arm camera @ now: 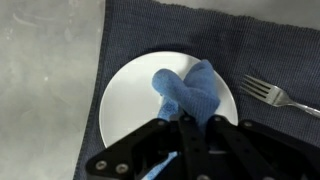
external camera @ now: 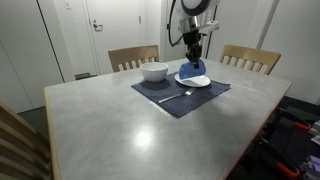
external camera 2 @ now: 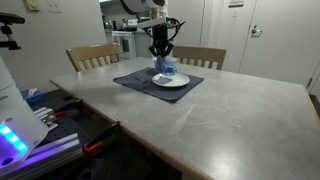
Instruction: Wipe the plate with the cloth
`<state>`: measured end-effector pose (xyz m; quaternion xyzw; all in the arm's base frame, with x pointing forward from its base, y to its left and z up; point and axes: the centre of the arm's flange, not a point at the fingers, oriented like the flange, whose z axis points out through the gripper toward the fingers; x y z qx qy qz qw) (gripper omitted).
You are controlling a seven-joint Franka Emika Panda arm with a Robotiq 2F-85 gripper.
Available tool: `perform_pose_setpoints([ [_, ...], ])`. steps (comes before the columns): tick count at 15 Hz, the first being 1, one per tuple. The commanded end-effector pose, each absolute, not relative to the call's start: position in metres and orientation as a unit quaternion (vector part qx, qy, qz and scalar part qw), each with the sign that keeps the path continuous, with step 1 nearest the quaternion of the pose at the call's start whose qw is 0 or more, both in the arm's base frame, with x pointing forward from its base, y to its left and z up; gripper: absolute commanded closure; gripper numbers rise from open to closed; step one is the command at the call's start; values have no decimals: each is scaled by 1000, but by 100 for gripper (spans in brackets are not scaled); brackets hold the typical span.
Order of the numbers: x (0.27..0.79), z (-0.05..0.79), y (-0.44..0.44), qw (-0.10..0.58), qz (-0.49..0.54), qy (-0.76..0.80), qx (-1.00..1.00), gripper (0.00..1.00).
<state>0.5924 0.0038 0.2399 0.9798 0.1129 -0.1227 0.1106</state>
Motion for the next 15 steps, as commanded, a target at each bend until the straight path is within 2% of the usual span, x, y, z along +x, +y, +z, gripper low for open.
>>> perform_pose_setpoints([
  [1, 581, 232, 4, 110, -128, 114, 979, 98],
  [15, 562, 198, 4, 96, -166, 123, 974, 98],
])
